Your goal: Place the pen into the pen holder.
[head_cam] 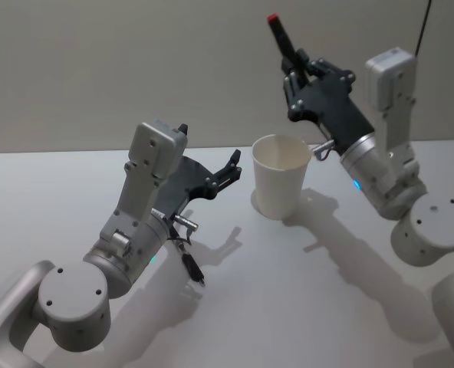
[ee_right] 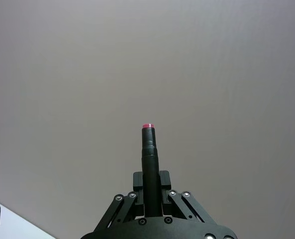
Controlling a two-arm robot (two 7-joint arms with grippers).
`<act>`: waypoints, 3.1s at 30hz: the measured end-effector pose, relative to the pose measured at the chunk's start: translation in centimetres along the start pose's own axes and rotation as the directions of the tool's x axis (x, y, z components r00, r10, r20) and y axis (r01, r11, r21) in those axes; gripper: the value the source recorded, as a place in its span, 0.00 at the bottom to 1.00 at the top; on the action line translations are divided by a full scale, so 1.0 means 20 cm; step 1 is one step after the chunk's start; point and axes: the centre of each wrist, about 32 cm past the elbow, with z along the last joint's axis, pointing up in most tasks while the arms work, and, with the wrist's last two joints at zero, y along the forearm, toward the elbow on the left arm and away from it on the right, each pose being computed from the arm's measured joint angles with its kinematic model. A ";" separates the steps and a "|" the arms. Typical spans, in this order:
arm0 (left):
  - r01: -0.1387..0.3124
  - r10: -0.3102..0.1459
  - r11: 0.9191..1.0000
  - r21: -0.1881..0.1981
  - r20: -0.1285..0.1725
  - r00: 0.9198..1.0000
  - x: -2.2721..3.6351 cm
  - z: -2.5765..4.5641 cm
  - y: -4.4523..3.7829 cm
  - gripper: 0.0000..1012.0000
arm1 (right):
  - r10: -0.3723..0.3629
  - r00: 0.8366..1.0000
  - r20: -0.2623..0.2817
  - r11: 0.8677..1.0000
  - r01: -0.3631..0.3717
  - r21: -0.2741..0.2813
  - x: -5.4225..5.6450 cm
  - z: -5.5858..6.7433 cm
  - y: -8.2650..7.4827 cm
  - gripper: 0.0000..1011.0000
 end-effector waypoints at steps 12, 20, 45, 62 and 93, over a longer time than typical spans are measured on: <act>0.000 0.000 1.000 0.000 0.000 1.000 0.000 0.000 0.000 0.99 | 0.044 0.999 0.015 0.999 -0.044 -0.002 -0.04 -0.07 0.00 0.18; 0.000 0.000 1.000 0.000 0.000 1.000 0.000 0.000 0.000 0.99 | 0.062 0.998 0.009 0.998 -0.062 -0.005 -0.07 -0.10 0.00 0.18; 0.000 0.000 1.000 0.000 0.000 1.000 0.000 0.000 0.000 0.99 | 0.079 0.996 -0.048 0.997 -0.079 -0.005 -0.11 -0.22 0.00 0.18; 0.000 0.000 1.000 0.000 0.000 1.000 0.000 0.000 0.000 0.99 | 0.084 0.994 -0.070 0.996 -0.085 0.000 -0.12 -0.26 0.00 0.18; 0.000 0.000 1.000 0.000 0.000 1.000 0.000 0.000 0.000 0.99 | 0.068 0.996 -0.066 0.997 -0.069 -0.017 -0.12 -0.29 0.01 0.77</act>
